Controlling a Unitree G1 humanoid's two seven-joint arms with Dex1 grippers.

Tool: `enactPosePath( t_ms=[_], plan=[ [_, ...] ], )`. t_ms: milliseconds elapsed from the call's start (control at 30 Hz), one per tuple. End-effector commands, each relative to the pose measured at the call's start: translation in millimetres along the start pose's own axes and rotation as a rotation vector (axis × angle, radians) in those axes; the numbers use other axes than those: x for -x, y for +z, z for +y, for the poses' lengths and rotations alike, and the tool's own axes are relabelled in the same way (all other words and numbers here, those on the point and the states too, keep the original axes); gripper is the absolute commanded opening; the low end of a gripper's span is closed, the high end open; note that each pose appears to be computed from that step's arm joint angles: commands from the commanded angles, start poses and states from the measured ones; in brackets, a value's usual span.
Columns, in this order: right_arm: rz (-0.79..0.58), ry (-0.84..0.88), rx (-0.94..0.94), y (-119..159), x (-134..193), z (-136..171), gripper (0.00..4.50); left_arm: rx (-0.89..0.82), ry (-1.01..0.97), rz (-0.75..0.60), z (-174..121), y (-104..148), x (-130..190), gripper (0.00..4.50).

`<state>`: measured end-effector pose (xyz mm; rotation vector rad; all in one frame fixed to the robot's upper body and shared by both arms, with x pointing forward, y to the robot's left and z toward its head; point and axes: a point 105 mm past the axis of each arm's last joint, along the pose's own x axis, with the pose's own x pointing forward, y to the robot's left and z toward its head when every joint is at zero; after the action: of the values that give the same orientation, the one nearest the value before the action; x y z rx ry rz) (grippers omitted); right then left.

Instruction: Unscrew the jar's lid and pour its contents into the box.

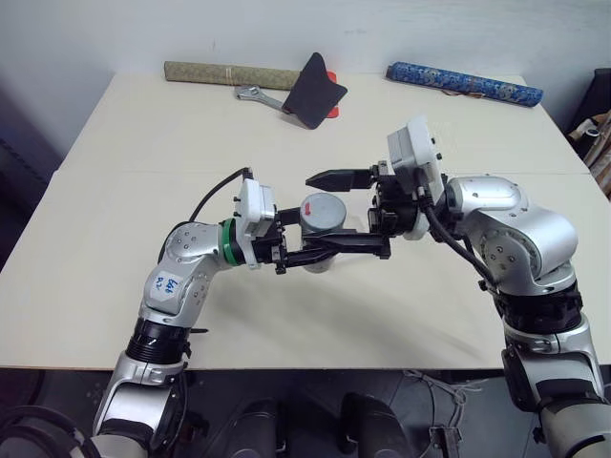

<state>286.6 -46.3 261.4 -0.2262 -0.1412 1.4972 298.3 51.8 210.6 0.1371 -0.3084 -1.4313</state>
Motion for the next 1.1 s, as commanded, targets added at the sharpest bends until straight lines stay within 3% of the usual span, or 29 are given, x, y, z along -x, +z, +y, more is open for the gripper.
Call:
enactPosePath(
  t_ms=[33, 167, 433, 533, 633, 800, 1000, 1100],
  plan=[
    [-0.046, -0.003, 0.059, 14.7, -0.7, -0.8, 3.9, -0.041, -0.005, -0.021, -2.3, 8.5, -1.1, 2.4],
    [-0.112, 0.029, 0.054, 19.3, 0.8, 4.5, 2.58, -0.042, -0.001, -0.019, -1.5, 8.3, -0.2, 2.4],
    [-0.386, 0.043, -0.233, 47.0, 25.8, 7.7, 2.58, -0.05, 0.027, -0.005, 5.6, 5.3, 6.5, 2.4],
    [-0.434, -0.168, -0.252, 43.6, 56.6, -16.7, 2.58, -0.07, 0.058, 0.003, 13.8, 7.5, 13.1, 2.4],
    [-0.264, -0.411, -0.116, 6.3, 94.6, -35.0, 2.58, -0.088, 0.089, 0.007, 21.7, 10.9, 21.5, 2.4],
    [0.028, -0.803, 0.056, -86.7, 193.0, -48.7, 2.58, -0.081, 0.151, 0.001, 35.6, 16.1, 39.7, 2.4],
    [0.184, -1.056, 0.03, -151.2, 258.8, -37.6, 2.58, -0.029, 0.252, -0.027, 58.0, 23.4, 54.3, 2.4],
    [0.182, -1.179, -0.024, -165.7, 281.4, -32.0, 2.58, 0.0, 0.307, -0.029, 72.7, 28.4, 57.9, 2.4]
  ],
)
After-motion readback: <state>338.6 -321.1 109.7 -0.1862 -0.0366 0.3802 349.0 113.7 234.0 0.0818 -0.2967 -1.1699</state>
